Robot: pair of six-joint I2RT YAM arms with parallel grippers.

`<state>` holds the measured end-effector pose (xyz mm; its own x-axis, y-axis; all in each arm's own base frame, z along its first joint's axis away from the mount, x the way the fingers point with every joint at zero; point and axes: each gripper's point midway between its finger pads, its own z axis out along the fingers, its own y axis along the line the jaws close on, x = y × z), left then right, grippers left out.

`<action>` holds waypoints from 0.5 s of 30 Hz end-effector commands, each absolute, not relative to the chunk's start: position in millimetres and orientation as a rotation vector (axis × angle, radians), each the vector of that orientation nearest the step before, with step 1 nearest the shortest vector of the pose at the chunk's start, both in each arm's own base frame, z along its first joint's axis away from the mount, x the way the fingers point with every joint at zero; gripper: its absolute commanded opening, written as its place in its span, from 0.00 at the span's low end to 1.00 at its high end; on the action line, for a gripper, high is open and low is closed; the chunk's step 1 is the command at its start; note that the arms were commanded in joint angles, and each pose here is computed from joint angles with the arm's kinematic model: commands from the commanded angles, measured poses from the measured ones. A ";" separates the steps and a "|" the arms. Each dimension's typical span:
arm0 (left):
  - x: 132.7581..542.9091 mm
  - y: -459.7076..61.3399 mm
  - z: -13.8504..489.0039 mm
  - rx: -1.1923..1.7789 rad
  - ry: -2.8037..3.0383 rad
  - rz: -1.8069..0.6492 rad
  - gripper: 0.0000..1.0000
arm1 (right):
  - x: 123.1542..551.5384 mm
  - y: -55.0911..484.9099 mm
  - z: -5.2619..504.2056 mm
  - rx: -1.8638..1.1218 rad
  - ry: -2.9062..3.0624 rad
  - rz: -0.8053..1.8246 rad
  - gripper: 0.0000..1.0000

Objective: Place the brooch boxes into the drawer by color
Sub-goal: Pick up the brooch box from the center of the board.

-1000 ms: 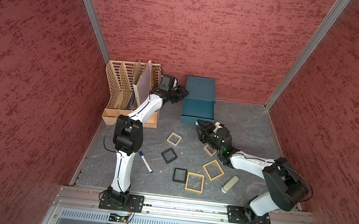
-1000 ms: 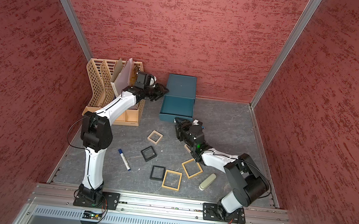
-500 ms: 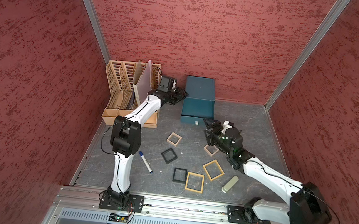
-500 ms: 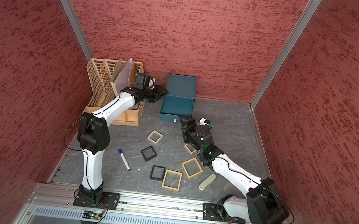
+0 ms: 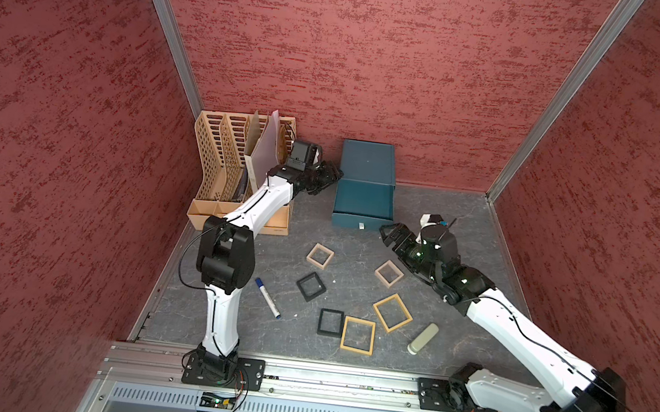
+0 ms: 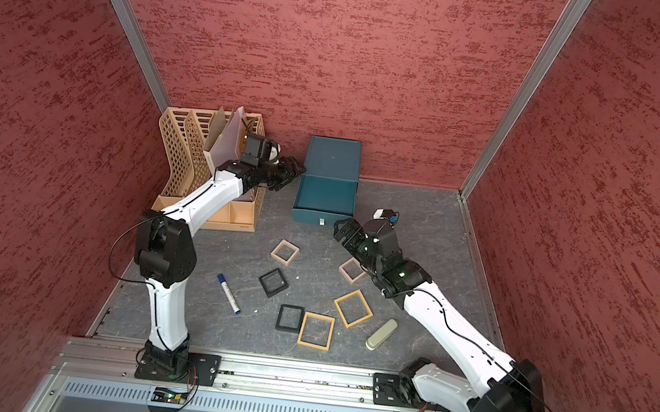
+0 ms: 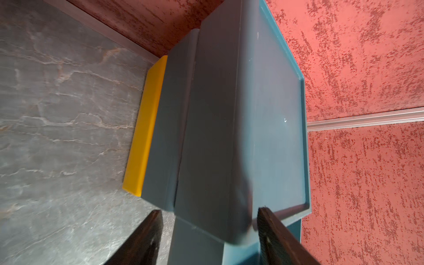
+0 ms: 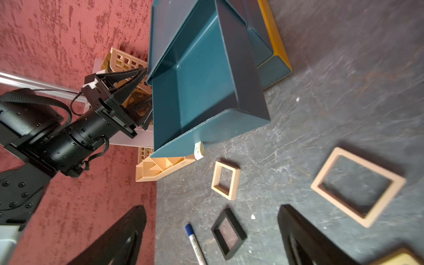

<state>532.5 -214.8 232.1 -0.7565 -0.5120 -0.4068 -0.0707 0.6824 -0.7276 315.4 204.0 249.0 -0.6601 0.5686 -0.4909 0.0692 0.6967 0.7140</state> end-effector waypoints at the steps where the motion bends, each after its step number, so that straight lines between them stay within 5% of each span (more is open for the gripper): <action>1: 523.5 -201.0 261.2 -0.464 2.220 -0.942 0.70 | 295.0 166.5 214.3 0.317 2.358 0.502 0.93; 15: 464.6 -187.4 279.3 -0.442 2.200 -0.919 0.73 | 295.8 180.7 161.4 -0.461 2.537 0.192 0.98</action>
